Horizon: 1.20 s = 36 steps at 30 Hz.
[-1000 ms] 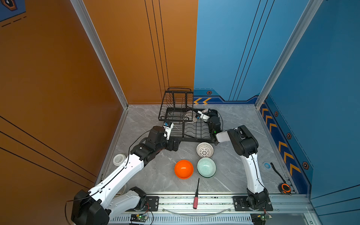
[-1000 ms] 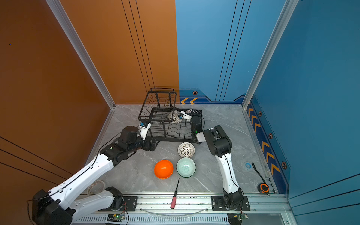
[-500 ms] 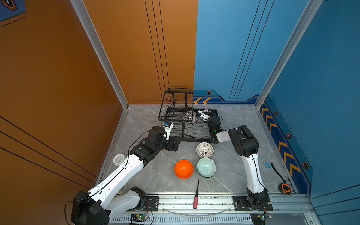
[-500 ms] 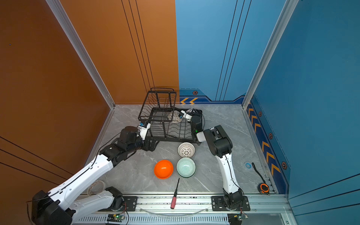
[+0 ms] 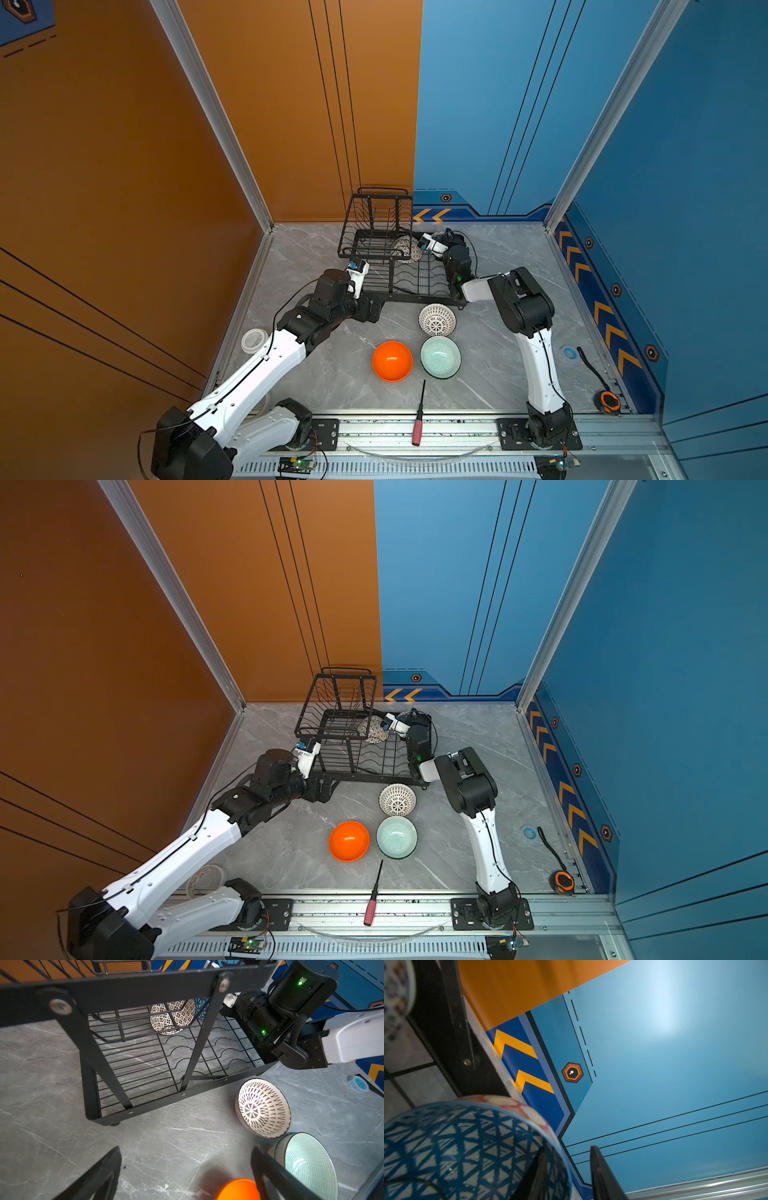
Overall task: Load the bowls into the dish rack
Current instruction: 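Lower the blue bowl on edge into the rack slots with the right gripper, then open the right gripper and withdraw it from the blue bowl, then reach the left gripper to the orange bowl rim while the right arm draws back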
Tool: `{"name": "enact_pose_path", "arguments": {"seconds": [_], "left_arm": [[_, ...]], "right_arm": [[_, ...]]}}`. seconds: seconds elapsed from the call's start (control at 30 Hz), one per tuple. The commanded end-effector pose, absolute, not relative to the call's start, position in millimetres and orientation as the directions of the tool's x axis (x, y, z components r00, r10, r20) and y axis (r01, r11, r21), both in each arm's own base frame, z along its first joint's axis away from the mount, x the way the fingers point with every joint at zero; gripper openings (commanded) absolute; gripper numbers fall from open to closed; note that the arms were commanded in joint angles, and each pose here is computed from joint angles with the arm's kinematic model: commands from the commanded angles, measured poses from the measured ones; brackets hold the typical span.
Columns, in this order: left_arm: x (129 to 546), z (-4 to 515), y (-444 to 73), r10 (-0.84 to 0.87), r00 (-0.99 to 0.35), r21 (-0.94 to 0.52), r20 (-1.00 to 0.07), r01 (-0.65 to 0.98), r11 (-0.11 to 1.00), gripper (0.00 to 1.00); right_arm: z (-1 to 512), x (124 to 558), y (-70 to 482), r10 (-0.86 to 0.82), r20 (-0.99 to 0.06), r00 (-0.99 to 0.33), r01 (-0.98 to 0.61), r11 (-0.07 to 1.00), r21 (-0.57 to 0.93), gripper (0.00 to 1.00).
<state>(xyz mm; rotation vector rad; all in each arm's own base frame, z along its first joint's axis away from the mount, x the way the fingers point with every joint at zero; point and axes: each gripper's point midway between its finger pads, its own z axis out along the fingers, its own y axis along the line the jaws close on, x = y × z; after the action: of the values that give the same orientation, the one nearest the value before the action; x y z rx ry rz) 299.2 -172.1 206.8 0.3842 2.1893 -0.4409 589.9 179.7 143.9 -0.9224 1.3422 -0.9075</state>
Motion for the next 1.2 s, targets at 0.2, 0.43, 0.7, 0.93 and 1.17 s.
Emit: {"name": "enact_pose_path", "arguments": {"seconds": [0.2,0.43,0.7,0.93,1.17], "left_arm": [[295,208,-170,0.108,-0.599,-0.196,-0.793,0.419,0.887,0.98],[289,209,-168,0.092,-0.61,-0.212,-0.787,0.407,0.889,0.98],[265,196,-152,0.068,-0.67,-0.229,-0.739,0.345,0.91,0.98],[242,175,-144,0.05,-0.728,-0.258,-0.684,0.305,0.917,0.98],[229,156,-147,0.026,-0.77,-0.305,-0.637,0.283,0.91,0.98]], "right_arm": [[194,577,173,-0.89,-0.454,0.048,0.078,0.456,-0.886,0.9],[207,563,162,-0.869,-0.493,0.033,0.098,0.494,-0.864,1.0],[217,528,157,-0.791,-0.61,-0.047,0.013,0.61,-0.792,1.0],[203,488,160,-0.663,-0.714,-0.226,-0.162,0.748,-0.643,1.0],[205,436,175,-0.477,-0.798,-0.369,-0.359,0.865,-0.351,1.0]]}}
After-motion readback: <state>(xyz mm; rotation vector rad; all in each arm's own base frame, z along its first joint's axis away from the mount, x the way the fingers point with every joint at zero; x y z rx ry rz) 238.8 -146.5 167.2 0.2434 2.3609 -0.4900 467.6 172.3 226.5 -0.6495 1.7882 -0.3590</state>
